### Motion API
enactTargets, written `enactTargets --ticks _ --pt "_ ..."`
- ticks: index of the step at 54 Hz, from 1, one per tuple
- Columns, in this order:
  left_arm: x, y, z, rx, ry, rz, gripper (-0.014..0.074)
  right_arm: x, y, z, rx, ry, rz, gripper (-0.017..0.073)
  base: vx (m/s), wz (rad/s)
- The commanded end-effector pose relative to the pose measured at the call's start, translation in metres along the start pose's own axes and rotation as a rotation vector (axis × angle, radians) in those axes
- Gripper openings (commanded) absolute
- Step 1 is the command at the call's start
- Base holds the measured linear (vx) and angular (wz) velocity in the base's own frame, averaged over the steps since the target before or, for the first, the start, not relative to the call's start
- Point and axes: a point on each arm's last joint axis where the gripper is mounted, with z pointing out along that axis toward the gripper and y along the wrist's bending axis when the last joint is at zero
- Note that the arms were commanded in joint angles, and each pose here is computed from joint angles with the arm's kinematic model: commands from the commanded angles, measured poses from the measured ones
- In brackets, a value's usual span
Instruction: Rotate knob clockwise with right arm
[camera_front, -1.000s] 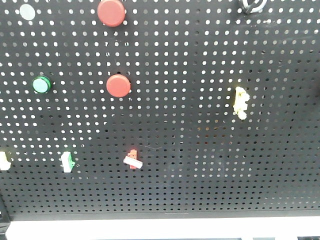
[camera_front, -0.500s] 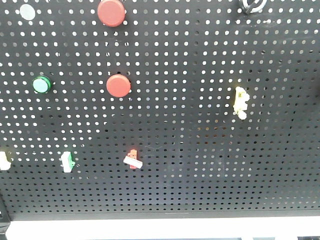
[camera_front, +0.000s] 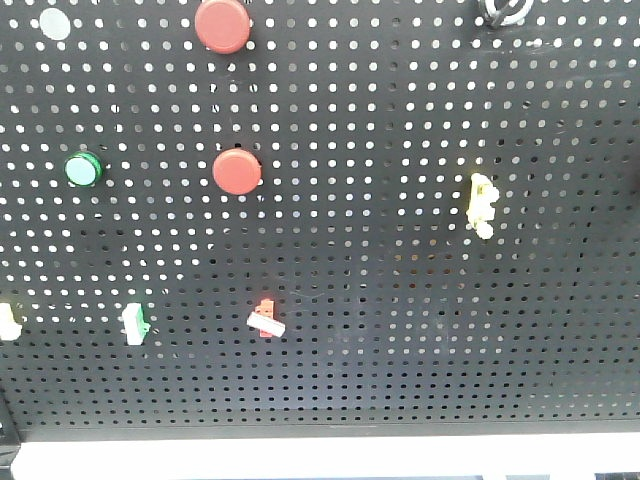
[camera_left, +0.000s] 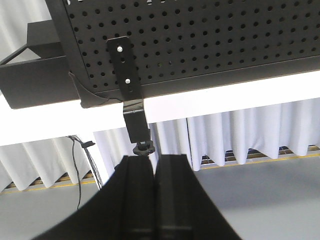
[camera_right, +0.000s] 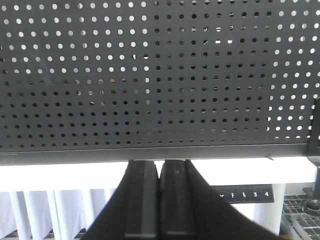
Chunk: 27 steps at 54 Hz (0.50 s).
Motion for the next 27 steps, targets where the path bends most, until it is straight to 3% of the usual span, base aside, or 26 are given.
enactTargets --ticks 1,27 --pt "0.0009 -0.0014 0.0009 0.004 -0.069 -0.009 -0.0006 -0.0024 0.0005 -0.0001 -0.006 -0.067 -0.013 -0.0006 0.00 0.00" --pt "0.0009 -0.0014 0.0009 0.004 -0.069 -0.009 -0.0006 -0.0024 0.0005 -0.0001 -0.006 -0.067 -0.013 -0.0006 0.00 0.00"
